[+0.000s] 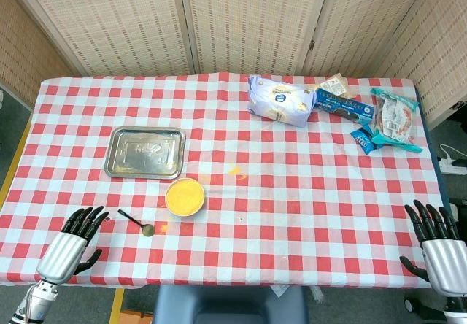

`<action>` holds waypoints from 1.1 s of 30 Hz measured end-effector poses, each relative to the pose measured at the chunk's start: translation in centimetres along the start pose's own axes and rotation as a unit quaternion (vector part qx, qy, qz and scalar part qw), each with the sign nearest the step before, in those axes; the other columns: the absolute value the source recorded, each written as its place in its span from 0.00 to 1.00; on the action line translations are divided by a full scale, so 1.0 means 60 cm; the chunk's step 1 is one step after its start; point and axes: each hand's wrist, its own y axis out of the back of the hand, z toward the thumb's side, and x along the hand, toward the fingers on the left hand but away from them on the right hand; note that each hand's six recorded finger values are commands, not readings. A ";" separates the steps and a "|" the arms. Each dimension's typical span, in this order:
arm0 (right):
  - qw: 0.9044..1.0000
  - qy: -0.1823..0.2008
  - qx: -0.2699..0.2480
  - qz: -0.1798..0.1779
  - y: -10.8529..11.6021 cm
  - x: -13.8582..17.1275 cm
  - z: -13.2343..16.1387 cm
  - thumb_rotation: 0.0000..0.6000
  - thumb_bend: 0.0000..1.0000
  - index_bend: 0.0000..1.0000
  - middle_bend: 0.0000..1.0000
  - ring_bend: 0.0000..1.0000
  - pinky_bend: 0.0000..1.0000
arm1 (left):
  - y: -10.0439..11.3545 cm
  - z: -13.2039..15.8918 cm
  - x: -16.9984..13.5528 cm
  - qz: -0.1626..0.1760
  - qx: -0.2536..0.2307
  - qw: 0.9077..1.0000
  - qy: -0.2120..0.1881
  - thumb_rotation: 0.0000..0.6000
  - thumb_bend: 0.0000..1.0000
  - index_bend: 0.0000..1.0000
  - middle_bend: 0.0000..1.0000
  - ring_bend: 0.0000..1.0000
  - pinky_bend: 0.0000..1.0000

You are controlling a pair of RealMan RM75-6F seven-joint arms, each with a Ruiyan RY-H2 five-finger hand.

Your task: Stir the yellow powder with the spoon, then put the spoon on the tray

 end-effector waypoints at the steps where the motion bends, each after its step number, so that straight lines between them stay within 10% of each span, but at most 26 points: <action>1: 1.000 0.000 0.000 0.000 0.000 0.000 0.000 1.00 0.03 0.00 0.00 0.00 0.00 | 0.000 0.000 0.000 0.001 0.000 1.000 0.000 1.00 0.37 0.00 0.00 0.00 0.09; 9: 1.000 0.004 -0.004 -0.005 0.005 0.002 0.004 1.00 0.03 0.00 0.00 0.00 0.00 | -0.010 0.006 -0.003 -0.017 0.005 1.000 -0.008 1.00 0.37 0.00 0.03 0.01 0.15; 11: 1.000 0.009 -0.003 -0.004 0.005 0.004 0.006 1.00 0.03 0.00 0.00 0.00 0.00 | -0.012 0.010 -0.004 -0.020 0.021 0.999 -0.020 1.00 0.37 0.00 0.23 0.19 0.42; 15: 1.000 0.008 -0.006 -0.002 0.005 0.005 0.005 1.00 0.03 0.00 0.00 0.00 0.00 | -0.011 0.026 0.000 -0.013 0.044 0.997 -0.055 1.00 0.37 0.00 0.92 0.88 1.00; 24: 1.000 0.010 0.000 0.008 -0.007 0.000 0.012 1.00 0.03 0.00 0.00 0.00 0.00 | -0.054 0.032 0.043 -0.046 0.066 0.993 -0.088 1.00 0.39 0.32 1.00 1.00 1.00; 33: 1.000 0.000 0.006 0.024 -0.020 -0.008 0.011 1.00 0.03 0.00 0.00 0.00 0.00 | -0.074 0.026 0.098 -0.056 0.071 0.993 -0.079 1.00 0.38 0.42 1.00 1.00 1.00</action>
